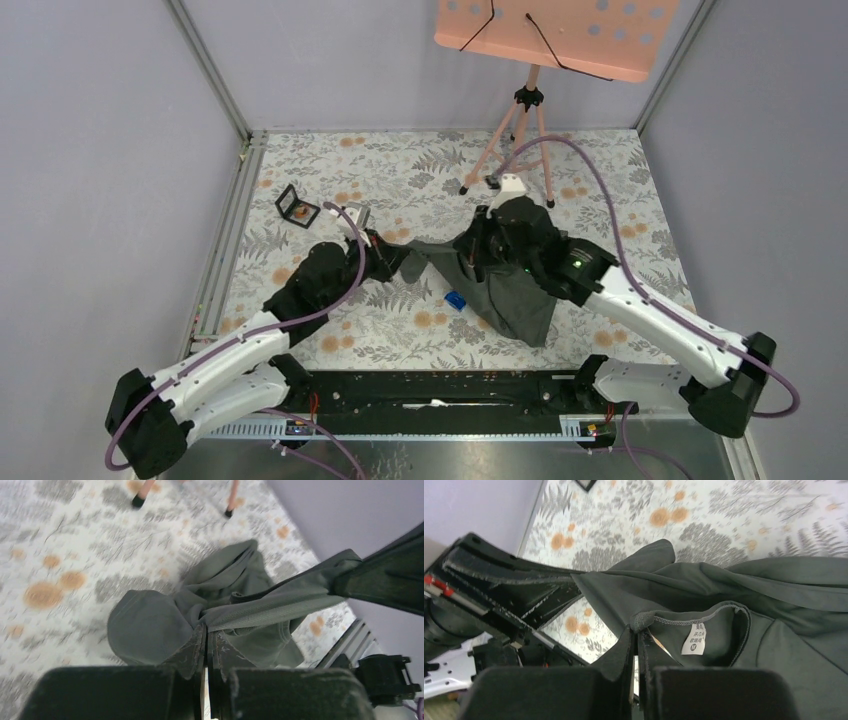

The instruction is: Pin the brooch onto the clothing

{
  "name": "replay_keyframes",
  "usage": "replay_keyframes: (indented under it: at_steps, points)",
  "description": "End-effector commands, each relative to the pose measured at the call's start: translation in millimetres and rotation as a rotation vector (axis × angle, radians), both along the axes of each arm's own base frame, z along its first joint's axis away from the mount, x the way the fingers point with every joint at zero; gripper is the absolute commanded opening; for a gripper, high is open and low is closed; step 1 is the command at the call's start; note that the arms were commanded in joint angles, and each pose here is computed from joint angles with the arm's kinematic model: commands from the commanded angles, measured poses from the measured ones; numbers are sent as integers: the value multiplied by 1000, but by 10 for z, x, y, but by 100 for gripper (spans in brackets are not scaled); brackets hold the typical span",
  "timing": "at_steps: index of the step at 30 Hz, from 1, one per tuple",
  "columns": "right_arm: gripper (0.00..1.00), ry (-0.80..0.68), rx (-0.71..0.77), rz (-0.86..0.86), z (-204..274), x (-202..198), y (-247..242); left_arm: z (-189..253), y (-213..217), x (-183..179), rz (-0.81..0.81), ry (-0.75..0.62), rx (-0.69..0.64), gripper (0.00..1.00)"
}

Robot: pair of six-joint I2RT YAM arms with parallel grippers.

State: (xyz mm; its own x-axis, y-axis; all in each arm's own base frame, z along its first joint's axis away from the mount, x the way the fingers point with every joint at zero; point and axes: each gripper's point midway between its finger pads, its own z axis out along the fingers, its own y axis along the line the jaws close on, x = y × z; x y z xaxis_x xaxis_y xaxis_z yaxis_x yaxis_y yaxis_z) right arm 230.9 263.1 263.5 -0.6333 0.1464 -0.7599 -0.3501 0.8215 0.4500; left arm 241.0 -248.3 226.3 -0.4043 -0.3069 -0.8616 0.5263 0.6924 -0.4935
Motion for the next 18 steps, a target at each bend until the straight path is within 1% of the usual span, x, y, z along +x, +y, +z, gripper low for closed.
replay_keyframes:
  at_steps: [1, 2, 3, 4, 5, 6, 7, 8, 9, 10, 11, 12, 13, 16, 18]
  points:
    - [6, 50, -15, 130, -218, -140, 294, -676, 534, -67, 126, 268, 169, 0]
    - [9, 64, -20, 160, -279, -179, 381, -735, 654, -55, 177, 290, 190, 0]
    - [14, 70, -17, 188, -297, -224, 456, -815, 780, -29, 235, 315, 210, 0]
    - [24, 76, -13, 219, -314, -278, 521, -899, 892, -16, 290, 344, 230, 0]
    - [36, 81, -6, 236, -329, -296, 558, -986, 970, -11, 325, 370, 248, 0]
    - [44, 84, 5, 273, -315, -349, 592, -1056, 1021, -8, 348, 390, 265, 0]
    - [50, 71, -5, 286, -301, -359, 573, -1125, 1061, -6, 367, 412, 281, 0]
    - [54, 52, -30, 281, -288, -351, 511, -1194, 1101, 1, 386, 435, 305, 0]
    - [59, 23, -94, 224, -310, -273, 351, -1258, 1142, 5, 401, 457, 334, 0]
    - [67, -2, -149, 168, -306, -203, 189, -1326, 1191, 11, 423, 481, 368, 0]
    - [72, -15, -193, 127, -313, -147, 42, -1391, 1244, 5, 442, 507, 406, 0]
    - [76, -10, -226, 95, -348, -95, -94, -1446, 1284, 13, 460, 524, 440, 0]
    - [76, 19, -242, 74, -420, -65, -211, -1491, 1289, 19, 459, 538, 463, 0]
    - [73, 134, -250, 33, -736, 16, -474, -1557, 1261, 47, 451, 557, 481, 0]
    - [74, 154, -325, -2, -967, 59, -644, -1566, 1240, 70, 450, 557, 475, 0]
